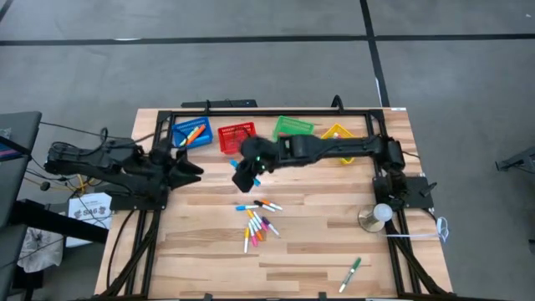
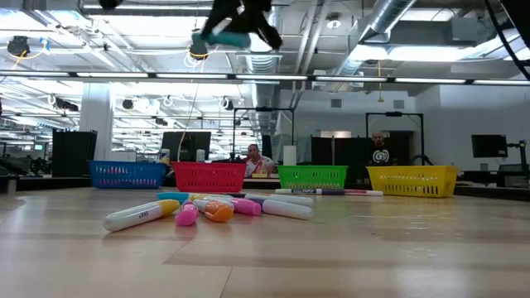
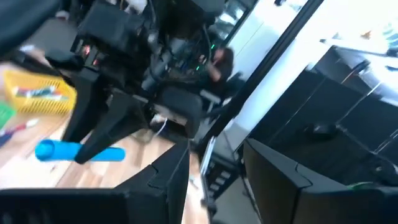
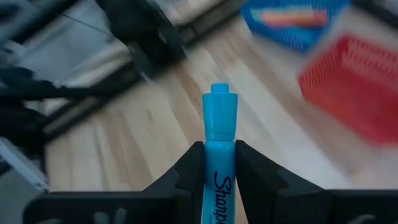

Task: Pick & Place Markers
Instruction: Put the large blue highlighter pen into the blue bin

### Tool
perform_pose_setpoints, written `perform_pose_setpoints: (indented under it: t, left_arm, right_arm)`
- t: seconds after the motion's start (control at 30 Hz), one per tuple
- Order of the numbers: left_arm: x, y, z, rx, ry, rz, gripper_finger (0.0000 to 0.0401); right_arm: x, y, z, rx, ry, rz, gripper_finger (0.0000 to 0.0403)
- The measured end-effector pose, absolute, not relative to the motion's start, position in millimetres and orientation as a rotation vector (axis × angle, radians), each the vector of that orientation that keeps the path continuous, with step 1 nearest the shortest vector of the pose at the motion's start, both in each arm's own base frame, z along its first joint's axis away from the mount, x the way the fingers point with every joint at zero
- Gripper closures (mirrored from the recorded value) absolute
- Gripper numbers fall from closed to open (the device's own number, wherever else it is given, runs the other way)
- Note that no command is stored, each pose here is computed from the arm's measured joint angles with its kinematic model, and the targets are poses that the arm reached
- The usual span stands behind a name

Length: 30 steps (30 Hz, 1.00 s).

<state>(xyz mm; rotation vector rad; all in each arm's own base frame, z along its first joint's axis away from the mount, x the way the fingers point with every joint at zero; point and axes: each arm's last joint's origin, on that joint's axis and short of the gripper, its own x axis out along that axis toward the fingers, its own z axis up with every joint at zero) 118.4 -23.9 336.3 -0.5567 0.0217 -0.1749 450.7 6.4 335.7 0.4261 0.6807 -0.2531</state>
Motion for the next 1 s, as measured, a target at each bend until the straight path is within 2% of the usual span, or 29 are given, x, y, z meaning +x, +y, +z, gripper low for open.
perform_pose_setpoints:
  t: [0.27, 0.47, 0.6, 1.0]
  left_arm:
    - [122, -22, 343, -0.513, -0.077, -0.108, 0.025]
    - [134, -22, 340, -0.455, -0.071, -0.026, 0.025]
    - [143, -24, 340, -0.408, -0.087, -0.01, 0.025]
    - [173, -30, 335, -0.331, -0.099, -0.006, 0.025]
  right_arm:
    - [441, -2, 419, 0.275, 0.442, -0.11, 0.0335]
    - [428, 7, 462, 0.151, 0.262, -0.033, 0.0335]
    - [422, 18, 474, 0.084, 0.197, 0.019, 0.0335]
    - [424, 19, 471, 0.073, 0.208, 0.036, 0.0335]
